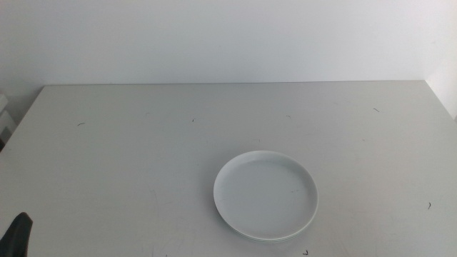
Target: Stack the three bowls on top of each other.
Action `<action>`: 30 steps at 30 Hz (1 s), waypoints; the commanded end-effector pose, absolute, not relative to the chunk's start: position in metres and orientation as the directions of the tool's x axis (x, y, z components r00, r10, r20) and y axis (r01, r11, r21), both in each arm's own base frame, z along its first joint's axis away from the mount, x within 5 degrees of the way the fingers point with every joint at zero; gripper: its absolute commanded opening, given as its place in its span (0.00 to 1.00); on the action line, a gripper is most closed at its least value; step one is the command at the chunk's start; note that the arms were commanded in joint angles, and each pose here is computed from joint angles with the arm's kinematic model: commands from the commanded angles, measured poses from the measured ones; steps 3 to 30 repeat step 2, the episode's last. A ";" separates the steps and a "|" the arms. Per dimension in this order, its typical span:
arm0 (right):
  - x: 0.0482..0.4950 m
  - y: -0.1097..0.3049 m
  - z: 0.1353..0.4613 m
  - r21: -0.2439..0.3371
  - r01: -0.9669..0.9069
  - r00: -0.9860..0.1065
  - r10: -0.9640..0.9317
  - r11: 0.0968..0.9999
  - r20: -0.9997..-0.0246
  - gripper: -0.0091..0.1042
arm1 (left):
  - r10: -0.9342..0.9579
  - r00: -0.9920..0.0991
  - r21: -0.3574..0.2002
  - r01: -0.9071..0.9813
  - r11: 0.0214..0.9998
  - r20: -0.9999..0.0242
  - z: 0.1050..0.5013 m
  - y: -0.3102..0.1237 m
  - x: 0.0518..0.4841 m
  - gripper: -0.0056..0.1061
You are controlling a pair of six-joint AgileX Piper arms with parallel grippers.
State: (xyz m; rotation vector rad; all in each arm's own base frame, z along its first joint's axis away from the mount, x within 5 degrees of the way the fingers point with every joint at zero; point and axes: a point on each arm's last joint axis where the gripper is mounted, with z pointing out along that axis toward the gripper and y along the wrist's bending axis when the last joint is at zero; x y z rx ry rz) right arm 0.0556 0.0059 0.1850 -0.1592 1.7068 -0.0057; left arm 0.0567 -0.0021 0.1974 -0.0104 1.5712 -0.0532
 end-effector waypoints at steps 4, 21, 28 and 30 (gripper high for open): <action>0.054 0.004 0.195 -0.114 -0.073 -0.025 -0.116 0.991 -0.993 0.50 | -0.059 0.093 -0.057 0.015 0.998 -0.994 0.206 -0.001 0.055 0.99; 0.054 0.004 0.195 -0.114 -0.073 -0.025 -0.116 0.991 -0.993 0.50 | -0.059 0.093 -0.057 0.015 0.998 -0.994 0.206 -0.001 0.055 0.99; 0.054 0.004 0.195 -0.114 -0.073 -0.025 -0.116 0.991 -0.993 0.50 | -0.059 0.093 -0.057 0.015 0.998 -0.994 0.206 -0.001 0.055 0.99; 0.054 0.004 0.195 -0.114 -0.073 -0.025 -0.116 0.991 -0.993 0.50 | -0.059 0.093 -0.057 0.015 0.998 -0.994 0.206 -0.001 0.055 0.99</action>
